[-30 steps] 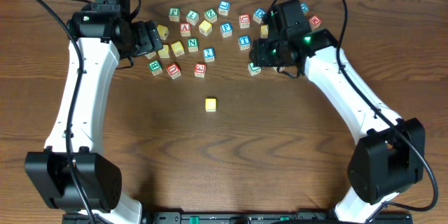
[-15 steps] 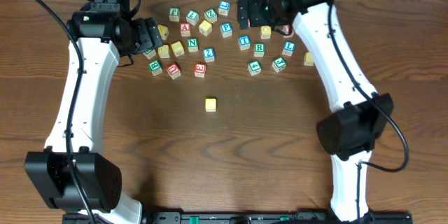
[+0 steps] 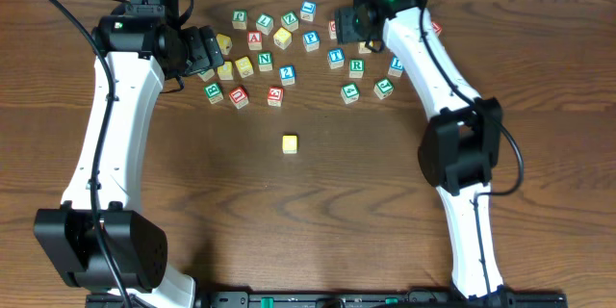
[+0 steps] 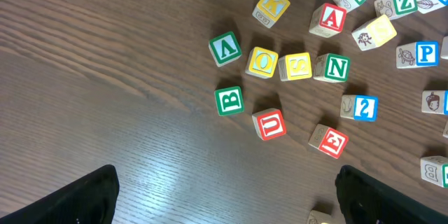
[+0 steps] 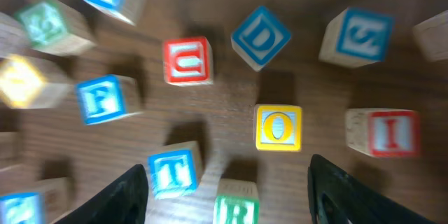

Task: Spell out CORL
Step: 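Move the right gripper to the yellow O block and grasp it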

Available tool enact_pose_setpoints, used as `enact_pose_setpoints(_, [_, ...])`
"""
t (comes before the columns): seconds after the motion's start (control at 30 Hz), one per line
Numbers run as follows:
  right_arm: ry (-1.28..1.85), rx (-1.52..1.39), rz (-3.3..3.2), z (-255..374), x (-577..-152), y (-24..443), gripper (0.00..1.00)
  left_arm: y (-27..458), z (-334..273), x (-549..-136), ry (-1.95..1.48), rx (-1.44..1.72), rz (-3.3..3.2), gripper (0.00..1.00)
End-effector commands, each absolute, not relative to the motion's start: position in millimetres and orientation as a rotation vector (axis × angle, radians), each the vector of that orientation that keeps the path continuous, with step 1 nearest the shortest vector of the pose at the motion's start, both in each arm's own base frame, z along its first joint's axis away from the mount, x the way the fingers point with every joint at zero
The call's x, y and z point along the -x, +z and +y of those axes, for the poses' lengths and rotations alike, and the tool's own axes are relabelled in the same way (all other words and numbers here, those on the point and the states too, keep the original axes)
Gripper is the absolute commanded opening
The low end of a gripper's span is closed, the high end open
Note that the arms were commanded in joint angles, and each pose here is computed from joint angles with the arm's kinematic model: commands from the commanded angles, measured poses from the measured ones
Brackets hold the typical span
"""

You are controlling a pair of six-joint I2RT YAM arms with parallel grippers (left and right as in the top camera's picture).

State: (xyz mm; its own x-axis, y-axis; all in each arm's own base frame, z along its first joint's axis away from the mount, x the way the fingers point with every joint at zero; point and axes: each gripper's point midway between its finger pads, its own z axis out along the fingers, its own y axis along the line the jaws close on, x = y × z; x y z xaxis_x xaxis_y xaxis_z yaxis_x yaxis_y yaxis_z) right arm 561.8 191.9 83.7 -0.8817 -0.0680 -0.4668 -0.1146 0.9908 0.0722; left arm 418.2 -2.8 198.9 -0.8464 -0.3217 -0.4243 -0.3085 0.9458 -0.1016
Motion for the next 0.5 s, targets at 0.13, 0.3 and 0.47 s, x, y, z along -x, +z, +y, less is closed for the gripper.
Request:
enact_pose_setpoints(0.13, [0.091,0.052,2.681,168.6,-574.7,47.8,0.62,201.0,-2.5,-417.6,-0.036,0.458,2.648,0.98])
enact_pose_setpoints(0.3, [0.078,0.031,2.651,164.9,-583.9,45.2,0.59,201.0,-2.5,-417.6,-0.036,0.458,2.648,0.98])
enact_pose_setpoints(0.47, [0.068,0.027,2.680,164.5,-584.3,18.1,0.59,201.0,-2.5,-417.6,-0.036,0.458,2.648,0.98])
